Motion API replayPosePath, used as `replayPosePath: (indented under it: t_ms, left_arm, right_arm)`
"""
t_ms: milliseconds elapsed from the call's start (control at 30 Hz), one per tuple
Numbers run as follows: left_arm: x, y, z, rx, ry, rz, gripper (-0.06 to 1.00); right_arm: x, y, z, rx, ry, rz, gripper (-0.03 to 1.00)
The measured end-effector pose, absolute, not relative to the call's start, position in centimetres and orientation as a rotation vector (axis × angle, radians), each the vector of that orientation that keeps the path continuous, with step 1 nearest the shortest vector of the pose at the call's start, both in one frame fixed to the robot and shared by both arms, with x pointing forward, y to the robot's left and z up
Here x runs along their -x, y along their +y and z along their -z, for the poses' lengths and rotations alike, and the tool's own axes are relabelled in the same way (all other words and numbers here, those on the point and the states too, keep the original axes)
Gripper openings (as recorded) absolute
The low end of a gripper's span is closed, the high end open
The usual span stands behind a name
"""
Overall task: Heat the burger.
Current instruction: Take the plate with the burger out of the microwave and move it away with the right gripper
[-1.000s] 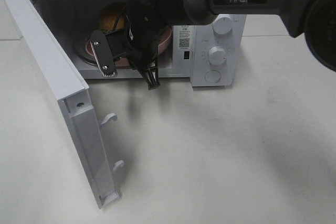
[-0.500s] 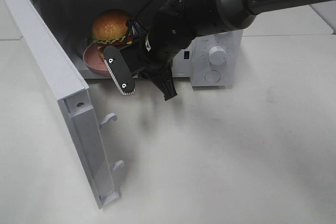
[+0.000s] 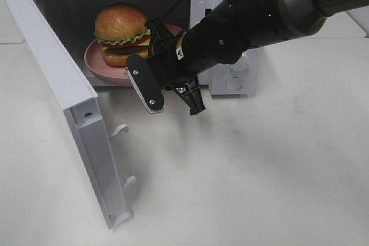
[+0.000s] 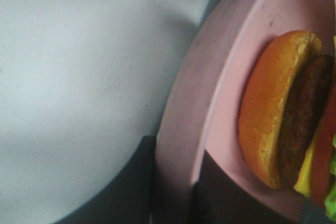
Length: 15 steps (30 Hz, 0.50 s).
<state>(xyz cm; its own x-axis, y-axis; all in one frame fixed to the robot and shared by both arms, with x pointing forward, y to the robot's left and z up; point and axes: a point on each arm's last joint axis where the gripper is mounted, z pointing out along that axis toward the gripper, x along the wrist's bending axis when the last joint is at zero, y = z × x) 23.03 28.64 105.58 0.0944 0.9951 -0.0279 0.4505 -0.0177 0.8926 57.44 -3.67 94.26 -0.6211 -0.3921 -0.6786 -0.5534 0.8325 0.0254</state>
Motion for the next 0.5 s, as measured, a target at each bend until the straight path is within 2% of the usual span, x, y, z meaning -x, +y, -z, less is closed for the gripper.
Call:
replayPosePath:
  t_ms: [500]
  left_arm:
    - [-23.0,28.6,-105.6,-1.584,1.466,-0.872,0.99]
  right_arm:
    - [-53.4,-6.8,-95.7,0.761,2.289,-0.312,0.15]
